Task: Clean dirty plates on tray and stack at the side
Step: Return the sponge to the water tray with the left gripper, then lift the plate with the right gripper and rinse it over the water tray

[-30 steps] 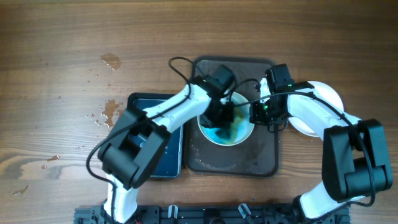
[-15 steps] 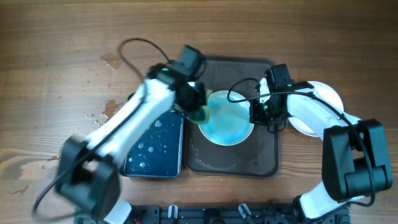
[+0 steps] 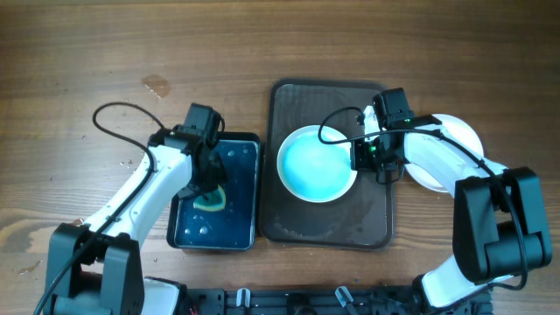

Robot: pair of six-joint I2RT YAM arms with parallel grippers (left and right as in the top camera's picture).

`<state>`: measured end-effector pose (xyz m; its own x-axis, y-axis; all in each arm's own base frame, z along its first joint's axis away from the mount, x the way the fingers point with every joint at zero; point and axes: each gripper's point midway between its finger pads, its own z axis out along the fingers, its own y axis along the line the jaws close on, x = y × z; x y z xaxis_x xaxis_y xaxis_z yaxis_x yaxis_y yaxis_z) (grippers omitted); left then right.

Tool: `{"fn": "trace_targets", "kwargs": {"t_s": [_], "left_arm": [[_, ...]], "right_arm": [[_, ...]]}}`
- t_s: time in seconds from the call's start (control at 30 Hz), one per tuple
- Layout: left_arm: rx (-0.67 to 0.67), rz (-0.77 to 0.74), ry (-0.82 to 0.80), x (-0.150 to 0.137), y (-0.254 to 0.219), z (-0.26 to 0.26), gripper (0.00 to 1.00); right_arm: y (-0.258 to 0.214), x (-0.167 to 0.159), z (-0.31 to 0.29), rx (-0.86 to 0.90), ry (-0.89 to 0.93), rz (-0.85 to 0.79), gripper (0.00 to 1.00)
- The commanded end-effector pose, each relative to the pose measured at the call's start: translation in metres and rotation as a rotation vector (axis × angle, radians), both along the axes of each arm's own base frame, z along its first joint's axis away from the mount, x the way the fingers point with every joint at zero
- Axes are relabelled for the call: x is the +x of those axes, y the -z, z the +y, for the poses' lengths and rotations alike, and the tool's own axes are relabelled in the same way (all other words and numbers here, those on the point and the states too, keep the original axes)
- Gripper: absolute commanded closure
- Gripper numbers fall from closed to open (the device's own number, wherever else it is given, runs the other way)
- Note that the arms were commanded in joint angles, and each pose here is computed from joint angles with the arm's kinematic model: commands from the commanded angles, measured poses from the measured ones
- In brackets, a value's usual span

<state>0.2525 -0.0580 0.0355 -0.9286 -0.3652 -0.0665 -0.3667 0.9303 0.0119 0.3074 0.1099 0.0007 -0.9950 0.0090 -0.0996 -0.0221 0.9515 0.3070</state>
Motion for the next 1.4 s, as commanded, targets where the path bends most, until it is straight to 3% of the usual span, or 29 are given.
{"fn": "trace_targets", "kwargs": {"t_s": [0.0,0.2,0.33,0.53,0.57,0.73,0.9,1.1,1.37], "left_arm": [[-0.047,-0.046,0.007,0.012,-0.016,-0.008,0.81],[-0.077,-0.152,0.008,0.029,-0.073,-0.012,0.47],[-0.093,-0.229,-0.042,0.030,-0.118,0.003,0.39],[-0.083,-0.392,-0.285,0.016,-0.193,0.073,0.18],[-0.079,-0.425,-0.330,0.011,-0.201,0.084,0.00],[-0.056,-0.465,-0.431,-0.005,-0.212,0.110,0.00],[-0.056,-0.459,-0.434,-0.003,-0.210,0.111,0.00],[-0.056,-0.474,-0.433,0.001,-0.211,0.111,0.00],[-0.056,-0.474,-0.433,0.001,-0.211,0.111,0.00]], "right_arm": [[-0.009,0.005,-0.013,-0.083,-0.021,-0.014,0.96],[-0.083,-0.005,-0.009,-0.091,-0.089,0.001,0.96],[-0.112,-0.022,0.032,-0.095,-0.241,0.005,0.96],[-0.127,-0.023,0.136,-0.111,-0.404,-0.252,0.96],[-0.131,-0.018,0.153,-0.112,-0.427,-0.327,0.96],[-0.159,0.014,0.196,-0.241,-0.401,-0.680,0.96],[-0.188,0.024,0.198,-0.361,-0.341,-0.860,0.96],[-0.227,0.015,0.191,-0.594,-0.300,-1.058,0.96],[-0.265,-0.025,0.203,-0.845,-0.367,-1.235,0.96]]}}
